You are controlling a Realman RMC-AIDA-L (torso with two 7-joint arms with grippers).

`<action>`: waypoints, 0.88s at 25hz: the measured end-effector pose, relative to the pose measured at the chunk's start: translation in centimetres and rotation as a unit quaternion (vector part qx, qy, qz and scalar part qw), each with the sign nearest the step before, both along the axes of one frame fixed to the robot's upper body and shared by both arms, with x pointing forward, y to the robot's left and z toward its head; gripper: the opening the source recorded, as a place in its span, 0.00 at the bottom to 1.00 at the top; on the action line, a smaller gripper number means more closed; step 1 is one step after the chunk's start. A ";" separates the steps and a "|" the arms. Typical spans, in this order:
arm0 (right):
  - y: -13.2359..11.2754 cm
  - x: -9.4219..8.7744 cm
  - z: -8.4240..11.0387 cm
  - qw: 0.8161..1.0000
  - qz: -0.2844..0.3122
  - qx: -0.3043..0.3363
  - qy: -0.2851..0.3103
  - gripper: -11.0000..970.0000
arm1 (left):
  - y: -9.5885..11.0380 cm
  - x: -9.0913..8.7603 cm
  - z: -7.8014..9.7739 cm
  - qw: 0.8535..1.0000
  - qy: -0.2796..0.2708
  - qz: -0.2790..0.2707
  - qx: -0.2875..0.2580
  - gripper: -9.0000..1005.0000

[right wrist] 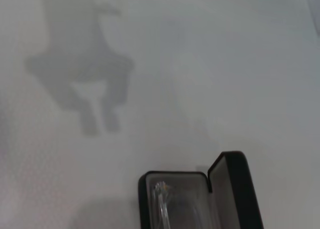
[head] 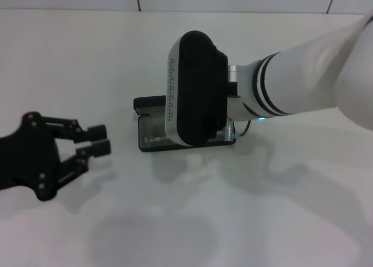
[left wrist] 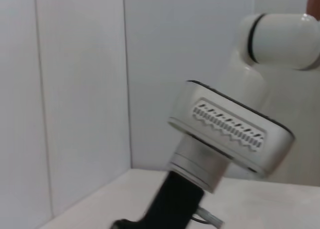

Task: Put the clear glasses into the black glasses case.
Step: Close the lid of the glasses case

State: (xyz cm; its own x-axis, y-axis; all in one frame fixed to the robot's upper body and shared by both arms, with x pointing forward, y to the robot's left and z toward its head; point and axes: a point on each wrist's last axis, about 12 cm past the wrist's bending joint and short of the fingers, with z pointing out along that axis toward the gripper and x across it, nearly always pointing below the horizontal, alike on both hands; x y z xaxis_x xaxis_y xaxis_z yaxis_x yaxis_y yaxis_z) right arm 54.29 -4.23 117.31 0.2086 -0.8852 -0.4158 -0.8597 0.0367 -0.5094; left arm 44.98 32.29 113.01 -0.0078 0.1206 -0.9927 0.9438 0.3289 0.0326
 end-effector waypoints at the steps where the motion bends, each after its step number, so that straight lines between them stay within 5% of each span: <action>1: -0.1 -0.1 0.1 1.000 -0.001 0.004 0.000 0.14 | 0.2 0.0 0.1 1.000 -0.003 0.006 -0.004 0.17; 8: -1.3 -0.6 0.7 0.999 -0.022 0.040 0.006 0.14 | 1.4 -0.4 0.8 0.998 -0.025 0.043 -0.034 0.17; 14: -4.4 0.2 2.5 0.985 -0.072 0.153 0.036 0.14 | 1.3 -0.2 0.8 0.997 -0.030 0.045 -0.048 0.17; 20: -9.2 1.6 3.6 0.941 -0.134 0.302 0.078 0.15 | 0.7 0.4 0.8 0.996 -0.037 0.039 -0.065 0.17; 22: -11.8 2.1 3.5 0.909 -0.148 0.374 0.111 0.15 | 0.3 1.1 0.8 0.995 -0.040 0.036 -0.083 0.17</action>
State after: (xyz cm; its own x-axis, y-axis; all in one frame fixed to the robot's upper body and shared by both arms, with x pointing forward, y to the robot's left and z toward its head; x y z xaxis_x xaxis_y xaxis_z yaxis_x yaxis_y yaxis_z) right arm 56.34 -16.03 120.77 -0.1562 -0.3407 -0.9271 -0.8343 0.5480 -0.0608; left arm 46.08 32.59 113.84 0.0701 -0.0439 -0.9966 0.9139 0.4033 0.0465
